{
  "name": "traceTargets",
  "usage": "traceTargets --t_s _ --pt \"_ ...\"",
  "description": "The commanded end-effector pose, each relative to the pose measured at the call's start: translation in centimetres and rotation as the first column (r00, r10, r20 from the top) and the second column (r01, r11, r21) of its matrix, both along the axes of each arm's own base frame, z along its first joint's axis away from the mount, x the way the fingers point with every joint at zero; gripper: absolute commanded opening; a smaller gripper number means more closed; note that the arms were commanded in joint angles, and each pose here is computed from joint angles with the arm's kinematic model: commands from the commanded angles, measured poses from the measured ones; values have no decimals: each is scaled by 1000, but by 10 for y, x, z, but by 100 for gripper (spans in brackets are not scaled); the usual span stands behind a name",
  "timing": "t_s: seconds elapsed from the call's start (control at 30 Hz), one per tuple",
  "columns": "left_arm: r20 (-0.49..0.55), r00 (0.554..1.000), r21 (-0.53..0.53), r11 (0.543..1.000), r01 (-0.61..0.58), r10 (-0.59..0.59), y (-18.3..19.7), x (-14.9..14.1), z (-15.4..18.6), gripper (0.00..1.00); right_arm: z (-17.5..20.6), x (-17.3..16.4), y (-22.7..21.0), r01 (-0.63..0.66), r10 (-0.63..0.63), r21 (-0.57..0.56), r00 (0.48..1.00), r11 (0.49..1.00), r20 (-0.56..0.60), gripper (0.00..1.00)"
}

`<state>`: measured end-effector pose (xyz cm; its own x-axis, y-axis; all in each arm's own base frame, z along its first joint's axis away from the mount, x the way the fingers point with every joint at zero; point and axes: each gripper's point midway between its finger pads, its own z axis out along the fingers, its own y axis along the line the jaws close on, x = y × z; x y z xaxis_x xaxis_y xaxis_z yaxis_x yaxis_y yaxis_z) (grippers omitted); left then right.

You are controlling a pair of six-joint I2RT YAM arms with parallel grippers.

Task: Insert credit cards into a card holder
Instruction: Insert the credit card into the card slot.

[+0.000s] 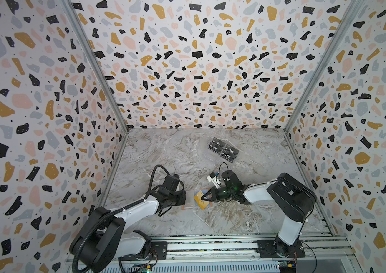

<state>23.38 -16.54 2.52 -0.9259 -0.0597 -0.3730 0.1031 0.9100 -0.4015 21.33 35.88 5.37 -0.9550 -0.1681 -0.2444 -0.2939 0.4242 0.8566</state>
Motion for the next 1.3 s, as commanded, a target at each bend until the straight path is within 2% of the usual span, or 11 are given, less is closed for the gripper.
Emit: traceTargets --t_s 0.0,1.27 --pt "-58 998 48 999 -5 8 9 -13 -13 0 11 4 5 -20 20 29 999 999 33 0" --pt "-57 998 29 999 -13 15 10 -18 -12 0 5 22 15 12 -12 19 1000 1000 25 0"
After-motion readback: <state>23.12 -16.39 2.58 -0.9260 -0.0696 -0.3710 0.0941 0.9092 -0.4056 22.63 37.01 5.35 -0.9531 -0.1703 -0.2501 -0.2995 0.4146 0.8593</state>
